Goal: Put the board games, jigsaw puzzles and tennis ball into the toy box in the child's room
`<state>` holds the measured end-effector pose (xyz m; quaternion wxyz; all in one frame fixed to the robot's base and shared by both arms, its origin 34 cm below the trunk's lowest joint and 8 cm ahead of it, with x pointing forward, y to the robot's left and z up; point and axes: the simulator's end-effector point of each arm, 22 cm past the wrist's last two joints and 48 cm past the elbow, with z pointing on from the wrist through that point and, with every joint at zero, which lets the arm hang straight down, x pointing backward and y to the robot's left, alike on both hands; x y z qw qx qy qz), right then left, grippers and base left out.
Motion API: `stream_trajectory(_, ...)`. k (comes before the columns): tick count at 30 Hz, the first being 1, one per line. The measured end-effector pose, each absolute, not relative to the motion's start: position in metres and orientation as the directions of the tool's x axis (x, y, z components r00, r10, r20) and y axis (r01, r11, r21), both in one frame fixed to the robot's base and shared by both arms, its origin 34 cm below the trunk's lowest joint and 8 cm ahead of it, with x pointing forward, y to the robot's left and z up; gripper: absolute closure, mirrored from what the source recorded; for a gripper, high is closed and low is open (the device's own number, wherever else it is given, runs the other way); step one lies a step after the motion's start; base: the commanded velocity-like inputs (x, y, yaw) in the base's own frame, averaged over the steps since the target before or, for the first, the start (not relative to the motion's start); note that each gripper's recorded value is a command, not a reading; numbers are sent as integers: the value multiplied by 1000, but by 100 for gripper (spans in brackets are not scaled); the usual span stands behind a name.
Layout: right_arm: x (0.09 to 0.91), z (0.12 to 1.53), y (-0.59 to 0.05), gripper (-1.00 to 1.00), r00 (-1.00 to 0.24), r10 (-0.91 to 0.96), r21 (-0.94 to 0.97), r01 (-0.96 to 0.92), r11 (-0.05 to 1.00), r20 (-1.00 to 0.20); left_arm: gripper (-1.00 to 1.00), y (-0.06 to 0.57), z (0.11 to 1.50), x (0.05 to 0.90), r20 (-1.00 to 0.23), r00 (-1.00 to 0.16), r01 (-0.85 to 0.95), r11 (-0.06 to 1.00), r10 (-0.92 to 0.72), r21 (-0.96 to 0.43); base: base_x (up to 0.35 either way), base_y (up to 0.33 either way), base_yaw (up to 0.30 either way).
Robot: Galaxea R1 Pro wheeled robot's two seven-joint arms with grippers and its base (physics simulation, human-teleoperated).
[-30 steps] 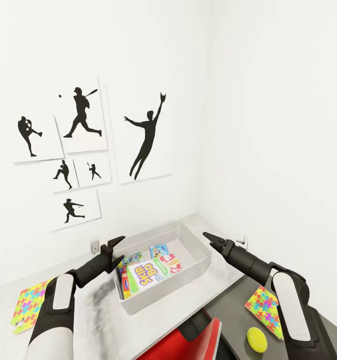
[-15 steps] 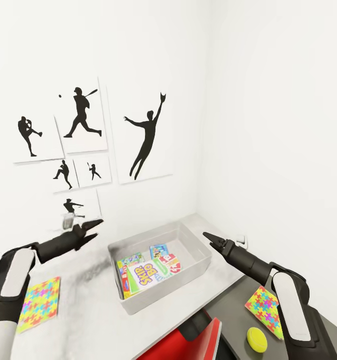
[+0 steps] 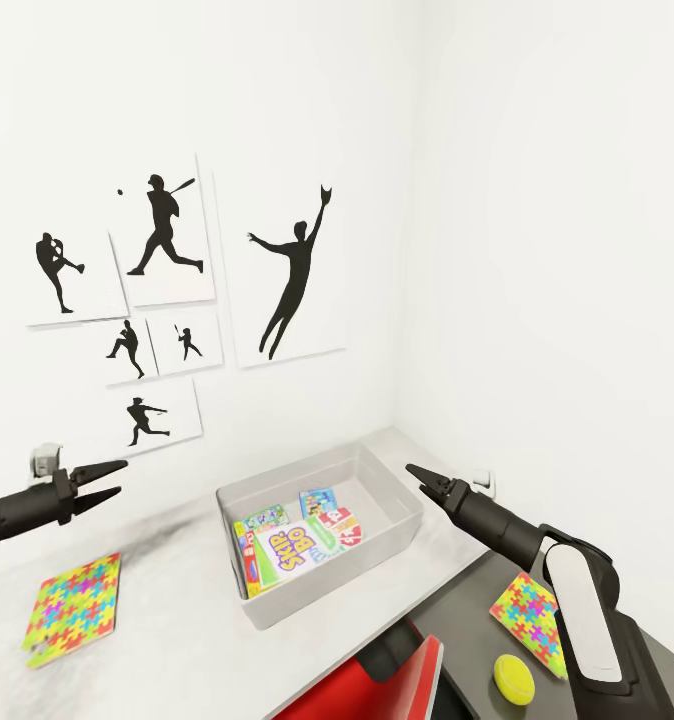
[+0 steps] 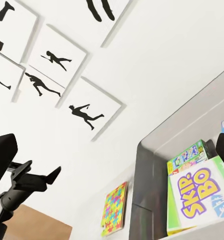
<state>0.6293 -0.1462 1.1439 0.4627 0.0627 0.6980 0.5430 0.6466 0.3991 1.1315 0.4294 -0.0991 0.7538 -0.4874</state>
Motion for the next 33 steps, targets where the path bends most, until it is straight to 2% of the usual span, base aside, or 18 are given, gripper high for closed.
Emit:
stream_trajectory(12, 629, 1144, -146, -100, -564, 590, 816, -415, 402, -578, -100, 400, 1134, 645, -551, -611, 279, 497, -568, -822, -41, 21, -14)
stream_trajectory(21, 628, 1148, -146, -100, -559, 590, 813, -422, 402, -582, -100, 397, 1142, 642, -558, -606, 302, 484, -568, -821, -18, 1, -195)
stream_trajectory(28, 627, 1152, -146, -100, -555, 590, 810, -428, 402, -586, -100, 397, 1145, 641, -561, -603, 308, 483, -568, -820, -264, 0, -219)
stream_trajectory(33, 626, 1154, -146, -100, -552, 590, 808, -431, 402, -589, -100, 396, 1149, 638, -564, -600, 322, 474, -567, -820, -90, 0, -117)
